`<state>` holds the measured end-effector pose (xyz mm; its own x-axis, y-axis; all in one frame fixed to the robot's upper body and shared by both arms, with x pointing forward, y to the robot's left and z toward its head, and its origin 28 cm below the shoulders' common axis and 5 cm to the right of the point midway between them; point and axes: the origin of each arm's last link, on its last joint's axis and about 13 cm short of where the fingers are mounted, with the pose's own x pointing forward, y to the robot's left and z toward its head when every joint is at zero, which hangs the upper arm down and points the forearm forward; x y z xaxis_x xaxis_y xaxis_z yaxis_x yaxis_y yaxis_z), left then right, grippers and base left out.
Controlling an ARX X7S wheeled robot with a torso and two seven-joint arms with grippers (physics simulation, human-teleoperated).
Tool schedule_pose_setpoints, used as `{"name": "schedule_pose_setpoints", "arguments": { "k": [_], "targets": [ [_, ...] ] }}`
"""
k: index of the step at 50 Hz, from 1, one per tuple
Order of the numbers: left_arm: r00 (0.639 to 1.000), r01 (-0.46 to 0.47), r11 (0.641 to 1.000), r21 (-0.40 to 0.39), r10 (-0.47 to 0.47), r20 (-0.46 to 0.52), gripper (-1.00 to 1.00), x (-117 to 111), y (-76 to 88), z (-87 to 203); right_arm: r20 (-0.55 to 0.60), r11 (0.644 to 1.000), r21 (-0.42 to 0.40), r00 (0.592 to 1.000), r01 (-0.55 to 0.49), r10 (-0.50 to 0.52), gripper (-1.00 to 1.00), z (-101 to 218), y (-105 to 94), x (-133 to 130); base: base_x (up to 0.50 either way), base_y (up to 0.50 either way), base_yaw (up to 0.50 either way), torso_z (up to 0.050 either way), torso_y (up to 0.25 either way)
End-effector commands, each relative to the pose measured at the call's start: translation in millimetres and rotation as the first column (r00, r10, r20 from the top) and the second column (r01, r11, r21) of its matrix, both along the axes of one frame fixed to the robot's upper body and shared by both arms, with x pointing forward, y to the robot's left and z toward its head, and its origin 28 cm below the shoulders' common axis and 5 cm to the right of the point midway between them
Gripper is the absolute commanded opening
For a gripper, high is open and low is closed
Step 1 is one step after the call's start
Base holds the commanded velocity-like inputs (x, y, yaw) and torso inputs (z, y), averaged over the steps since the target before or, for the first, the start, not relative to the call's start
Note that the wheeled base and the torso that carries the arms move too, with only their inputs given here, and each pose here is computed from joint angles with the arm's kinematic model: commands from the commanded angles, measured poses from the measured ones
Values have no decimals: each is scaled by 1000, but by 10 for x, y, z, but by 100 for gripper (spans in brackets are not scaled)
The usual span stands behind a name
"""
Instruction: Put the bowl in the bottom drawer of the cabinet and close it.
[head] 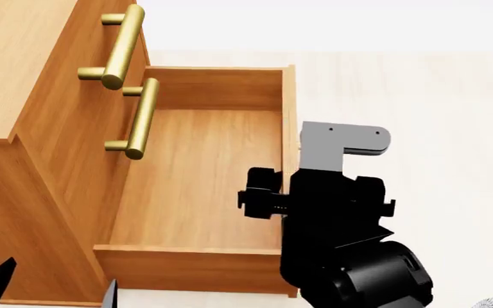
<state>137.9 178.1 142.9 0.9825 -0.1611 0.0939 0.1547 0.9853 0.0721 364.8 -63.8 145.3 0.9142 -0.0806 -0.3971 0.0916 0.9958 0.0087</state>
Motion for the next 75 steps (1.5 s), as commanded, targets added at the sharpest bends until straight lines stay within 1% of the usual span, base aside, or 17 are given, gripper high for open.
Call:
{"name": "schedule_pose_setpoints", "arguments": {
  "k": [1, 11, 18, 21, 29, 38, 44, 48, 49, 50, 52, 55, 59, 60, 63, 66, 75],
  "targets": [
    [1000, -12, 1000, -10, 12, 13, 100, 6, 17, 19, -12, 987, -128, 995, 100, -103, 100, -72, -404, 17, 0, 0, -3, 0, 0],
    [1000, -8, 1000, -6, 8, 11, 100, 7, 4, 19, 57, 995, -84, 997, 60, -56, 100, 3, -444, -34, 0, 0, -4, 0, 2],
    [1000, -7, 1000, -7, 7, 12, 100, 4, 4, 19, 87, 997, -77, 996, 18, -11, 100, 118, -394, -66, 0, 0, -4, 0, 1],
    [1000, -7, 1000, -7, 7, 12, 100, 4, 4, 19, 107, 999, -44, 994, -31, 36, 100, 204, -354, -93, 0, -1, -1, 0, 3],
    [1000, -6, 1000, -8, 6, 14, 100, 4, 2, 20, 165, 993, -37, 979, -115, 120, 100, 452, -233, -210, 0, 0, 0, 0, 1],
    [1000, -5, 1000, -8, 5, 17, 100, -1, -5, 20, 225, 977, -28, 951, -214, 214, 100, 664, -197, -477, 0, 0, 0, 0, 0],
    [1000, -1, 1000, -6, 1, 17, 100, -3, -14, 20, 270, 968, -38, 930, -248, 249, 100, 837, -272, -715, 0, 0, 0, 0, 0],
    [1000, -4, 1000, -5, 4, 22, 100, -2, -5, 23, 294, 973, -19, 929, -230, 225, 100, 855, -375, -837, 0, 0, 0, 0, 0],
    [1000, -4, 1000, -4, 4, 25, 100, -6, 1, 22, 315, 984, -51, 932, -170, 178, 100, 827, -428, -869, 0, 0, 0, 0, 0],
    [1000, -5, 1000, -3, 5, 26, 100, -6, 5, 22, 312, 984, -61, 934, -165, 176, 100, 814, -447, -884, 0, 0, 0, 0, 0],
    [1000, -14, 1000, -6, 14, 27, 100, -5, 25, 22, 322, 991, -36, 937, -130, 135, 100, 783, -528, -955, 0, 0, 0, 0, 0],
    [999, -16, 1000, -6, 16, 30, 100, -2, 26, 25, 360, 998, -48, 931, -43, 58, 100, 741, -622, -1028, 0, 0, 0, 0, 0],
    [1000, -14, 1000, -4, 14, 26, 100, 0, 19, 24, 382, 999, -17, 923, -43, 46, 100, 728, -768, -1242, 0, 0, 0, 0, 0],
    [1000, -14, 1000, -4, 14, 26, 100, -1, 18, 23, 401, 994, 15, 912, -107, 92, 100, 726, -792, -1311, 0, 0, 0, 0, 0],
    [1000, -14, 1000, -3, 14, 26, 100, -2, 10, 24, 408, 991, 58, 909, -118, 84, 100, 719, -870, -1449, 0, 0, 0, 0, 0],
    [1000, -13, 1000, -1, 13, 25, 100, -1, 6, 24, 426, 995, 57, 903, -87, 55, 100, 730, -952, -1559, 0, 0, 0, 0, 0],
    [1000, -13, 1000, -3, 13, 25, 100, 7, -7, 31, 461, 988, 145, 887, -49, -24, 100, 647, -1106, -1762, 0, 0, 0, 0, 0]
  ]
}}
